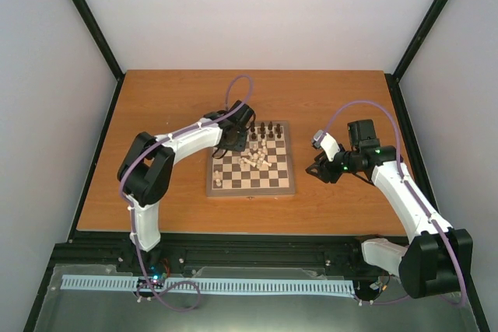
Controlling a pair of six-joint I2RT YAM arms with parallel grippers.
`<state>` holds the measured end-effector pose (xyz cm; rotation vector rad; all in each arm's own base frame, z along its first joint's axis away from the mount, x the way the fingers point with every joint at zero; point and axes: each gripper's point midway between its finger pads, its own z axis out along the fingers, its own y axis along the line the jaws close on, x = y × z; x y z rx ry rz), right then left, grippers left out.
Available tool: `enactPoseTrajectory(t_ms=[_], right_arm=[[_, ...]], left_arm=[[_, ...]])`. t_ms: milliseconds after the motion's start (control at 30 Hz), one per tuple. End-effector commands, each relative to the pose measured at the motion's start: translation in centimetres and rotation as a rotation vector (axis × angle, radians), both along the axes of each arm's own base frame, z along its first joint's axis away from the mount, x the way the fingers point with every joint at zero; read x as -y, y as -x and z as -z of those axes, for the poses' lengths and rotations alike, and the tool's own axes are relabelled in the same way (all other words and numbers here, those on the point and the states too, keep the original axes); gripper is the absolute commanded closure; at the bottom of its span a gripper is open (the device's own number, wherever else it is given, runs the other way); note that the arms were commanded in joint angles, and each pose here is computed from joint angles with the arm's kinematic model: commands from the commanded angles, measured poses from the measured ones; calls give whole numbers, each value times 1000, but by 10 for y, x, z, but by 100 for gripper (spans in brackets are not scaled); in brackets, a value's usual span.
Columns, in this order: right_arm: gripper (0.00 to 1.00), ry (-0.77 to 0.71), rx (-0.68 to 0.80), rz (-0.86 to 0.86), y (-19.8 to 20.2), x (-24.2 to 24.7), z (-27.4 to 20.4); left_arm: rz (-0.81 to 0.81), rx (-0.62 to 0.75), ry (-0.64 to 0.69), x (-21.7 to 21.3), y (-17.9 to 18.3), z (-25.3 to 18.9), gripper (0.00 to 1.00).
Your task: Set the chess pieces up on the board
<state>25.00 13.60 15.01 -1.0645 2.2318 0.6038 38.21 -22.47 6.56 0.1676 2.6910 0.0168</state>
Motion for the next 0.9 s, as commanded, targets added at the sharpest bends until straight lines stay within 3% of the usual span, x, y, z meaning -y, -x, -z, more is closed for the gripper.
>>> enactPoseTrajectory(t_ms=[0, 200, 533, 867], right_arm=[[49, -4, -10, -21, 4, -3, 4], [49, -2, -16, -23, 4, -3, 5], [49, -1, -26, -24, 4, -3, 8], [49, 0, -32, -25, 4, -3, 9]], left_arm=[[8, 40, 11, 7, -19, -8, 66], [14, 39, 4, 9, -22, -6, 71], [36, 24, 24, 12, -18, -7, 88], [91, 22, 87, 21, 3, -21, 93]])
